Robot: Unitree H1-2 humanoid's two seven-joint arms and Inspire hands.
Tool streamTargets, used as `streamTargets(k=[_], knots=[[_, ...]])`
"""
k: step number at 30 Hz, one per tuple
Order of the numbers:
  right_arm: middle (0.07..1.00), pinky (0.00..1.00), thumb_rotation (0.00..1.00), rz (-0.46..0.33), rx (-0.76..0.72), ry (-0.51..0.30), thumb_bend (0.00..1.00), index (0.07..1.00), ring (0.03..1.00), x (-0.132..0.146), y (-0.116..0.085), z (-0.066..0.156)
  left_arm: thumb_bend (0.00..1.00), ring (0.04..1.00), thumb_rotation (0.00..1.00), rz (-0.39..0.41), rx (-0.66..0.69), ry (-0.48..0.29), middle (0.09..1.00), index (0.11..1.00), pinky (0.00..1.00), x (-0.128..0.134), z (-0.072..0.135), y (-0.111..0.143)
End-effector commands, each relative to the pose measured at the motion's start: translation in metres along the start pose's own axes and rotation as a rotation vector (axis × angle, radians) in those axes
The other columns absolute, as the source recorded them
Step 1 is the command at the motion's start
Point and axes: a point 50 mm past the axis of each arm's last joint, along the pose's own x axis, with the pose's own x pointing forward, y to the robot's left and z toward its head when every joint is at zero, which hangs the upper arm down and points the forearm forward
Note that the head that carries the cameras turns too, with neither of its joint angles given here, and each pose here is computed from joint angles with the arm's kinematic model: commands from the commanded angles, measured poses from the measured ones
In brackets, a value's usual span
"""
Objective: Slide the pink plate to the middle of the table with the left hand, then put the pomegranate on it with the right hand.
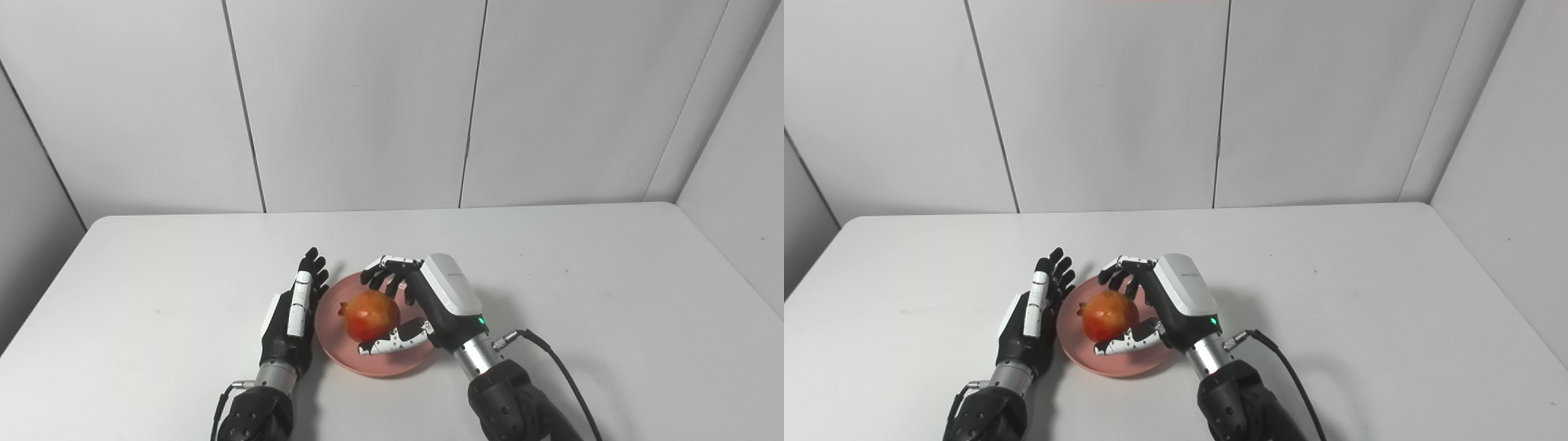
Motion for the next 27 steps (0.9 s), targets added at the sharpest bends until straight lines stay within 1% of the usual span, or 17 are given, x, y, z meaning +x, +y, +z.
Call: streamTargets(k=[1,4,8,9,11,15,21,24,27], knots=[[0.475,0.19,0.0,-0.05,-0.021,-0.106,0.53,0.488,0.267,0.019,-0.012,0.013,0.67,1.0,1.0,-0.014,0.013,-0.06,1.0,1.0,1.0,0.007,0.013,-0.007],[0.473,0.18,0.0,-0.043,-0.035,-0.1,0.53,0.487,0.248,0.02,-0.009,0.008,0.67,1.0,1.0,-0.01,0.009,-0.061,1.0,1.0,1.0,0.006,0.014,-0.008],[0.475,0.2,0.0,-0.044,-0.053,-0.094,0.53,0.486,0.278,0.023,-0.008,0.002,0.68,1.0,1.0,-0.01,0.001,-0.056,1.0,1.0,1.0,0.006,0.014,-0.008],[0.438,0.22,0.0,-0.043,-0.059,-0.093,0.52,0.512,0.3,0.024,-0.008,-0.001,0.67,1.0,1.0,-0.009,0.0,-0.055,1.0,1.0,1.0,0.005,0.014,-0.008],[0.422,0.24,0.0,-0.042,-0.075,-0.094,0.52,0.524,0.322,0.026,-0.009,-0.005,0.67,1.0,1.0,-0.008,0.006,-0.056,1.0,1.0,1.0,0.005,0.014,-0.008],[0.428,0.29,0.0,-0.053,-0.108,-0.094,0.52,0.525,0.372,0.028,-0.012,-0.012,0.68,1.0,1.0,-0.01,0.007,-0.055,1.0,1.0,1.0,0.004,0.015,-0.008],[0.413,0.27,0.0,-0.069,-0.12,-0.082,0.52,0.526,0.35,0.03,-0.016,-0.017,0.68,1.0,1.0,-0.01,0.011,-0.054,1.0,1.0,1.0,0.003,0.015,-0.008],[0.425,0.32,0.0,-0.075,-0.145,-0.088,0.52,0.521,0.388,0.031,-0.018,-0.018,0.68,1.0,1.0,-0.011,0.015,-0.053,1.0,1.0,1.0,0.003,0.016,-0.008],[0.433,0.35,0.0,-0.083,-0.165,-0.102,0.52,0.523,0.403,0.031,-0.017,-0.02,0.68,1.0,1.0,-0.012,0.019,-0.052,1.0,1.0,1.0,0.002,0.016,-0.008]])
